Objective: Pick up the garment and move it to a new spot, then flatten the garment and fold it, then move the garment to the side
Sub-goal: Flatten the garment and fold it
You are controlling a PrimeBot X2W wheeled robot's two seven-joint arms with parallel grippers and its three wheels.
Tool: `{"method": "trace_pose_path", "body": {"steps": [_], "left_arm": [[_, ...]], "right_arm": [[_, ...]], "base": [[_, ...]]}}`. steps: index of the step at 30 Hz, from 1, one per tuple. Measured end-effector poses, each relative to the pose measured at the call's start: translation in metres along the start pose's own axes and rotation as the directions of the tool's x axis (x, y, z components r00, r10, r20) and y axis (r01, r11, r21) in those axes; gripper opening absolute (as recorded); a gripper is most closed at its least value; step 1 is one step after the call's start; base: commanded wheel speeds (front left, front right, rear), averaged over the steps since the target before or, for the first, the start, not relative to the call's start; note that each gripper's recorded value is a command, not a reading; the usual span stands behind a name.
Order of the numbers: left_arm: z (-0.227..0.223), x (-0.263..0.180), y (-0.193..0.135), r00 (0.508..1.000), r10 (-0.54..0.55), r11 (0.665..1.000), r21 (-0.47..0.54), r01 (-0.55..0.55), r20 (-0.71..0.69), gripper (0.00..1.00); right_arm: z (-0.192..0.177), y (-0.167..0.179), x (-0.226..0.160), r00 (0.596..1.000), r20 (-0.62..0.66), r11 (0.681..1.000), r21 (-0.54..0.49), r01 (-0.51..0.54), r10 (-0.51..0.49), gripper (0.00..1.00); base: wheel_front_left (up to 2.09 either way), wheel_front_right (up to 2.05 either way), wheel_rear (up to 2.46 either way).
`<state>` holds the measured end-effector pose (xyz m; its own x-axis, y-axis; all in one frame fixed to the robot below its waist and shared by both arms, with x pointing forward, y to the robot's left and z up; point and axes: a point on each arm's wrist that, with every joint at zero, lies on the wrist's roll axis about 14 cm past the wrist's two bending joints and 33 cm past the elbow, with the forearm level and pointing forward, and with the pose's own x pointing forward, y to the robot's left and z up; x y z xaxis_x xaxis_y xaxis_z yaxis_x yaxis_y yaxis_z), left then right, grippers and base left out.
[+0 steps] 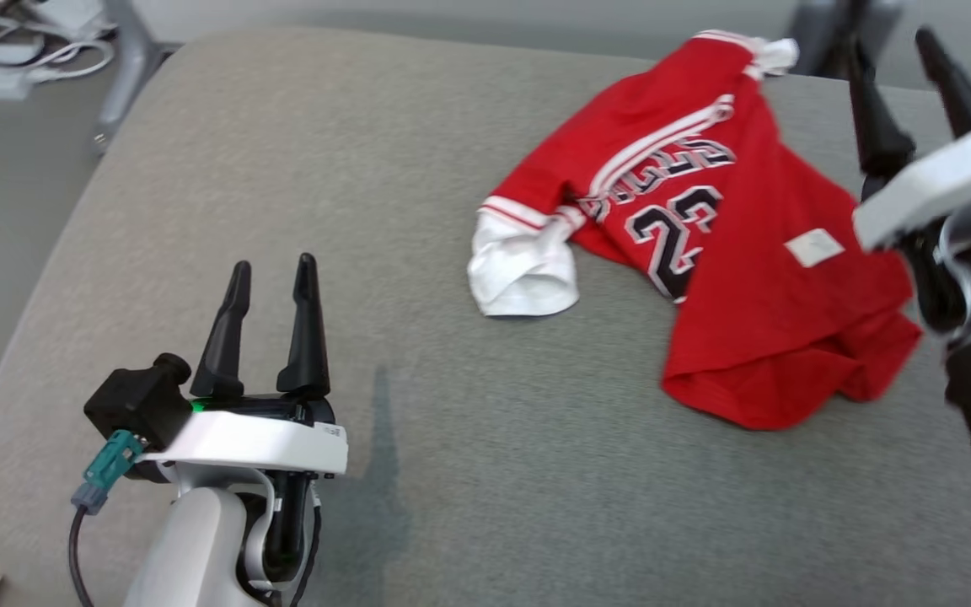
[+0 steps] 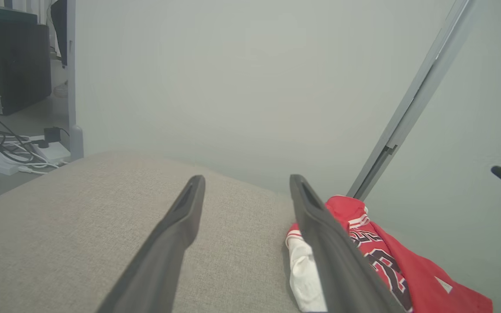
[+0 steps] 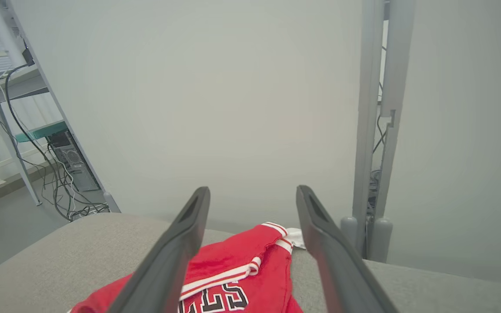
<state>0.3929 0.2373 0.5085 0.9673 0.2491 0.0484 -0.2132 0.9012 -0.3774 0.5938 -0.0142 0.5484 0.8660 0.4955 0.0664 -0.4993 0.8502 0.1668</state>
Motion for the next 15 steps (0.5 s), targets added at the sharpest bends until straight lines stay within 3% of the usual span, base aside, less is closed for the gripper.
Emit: {"method": "trace_pose_path", "body": {"steps": [7, 15], "left_arm": [[-0.003, 0.012, -0.024, 0.997, -0.072, 0.997, -0.008, 0.072, 0.006, 1.00], [-0.018, 0.011, -0.035, 0.994, -0.108, 0.994, -0.014, 0.108, -0.034, 1.00]], "right_arm": [[-0.002, -0.032, -0.095, 0.988, 0.087, 0.992, 0.036, 0.123, -0.126, 1.00], [-0.005, -0.034, -0.183, 0.943, 0.150, 0.951, 0.130, 0.281, -0.299, 1.00]], "base": [[0.00, 0.00, 0.00], [0.00, 0.00, 0.00]]}}
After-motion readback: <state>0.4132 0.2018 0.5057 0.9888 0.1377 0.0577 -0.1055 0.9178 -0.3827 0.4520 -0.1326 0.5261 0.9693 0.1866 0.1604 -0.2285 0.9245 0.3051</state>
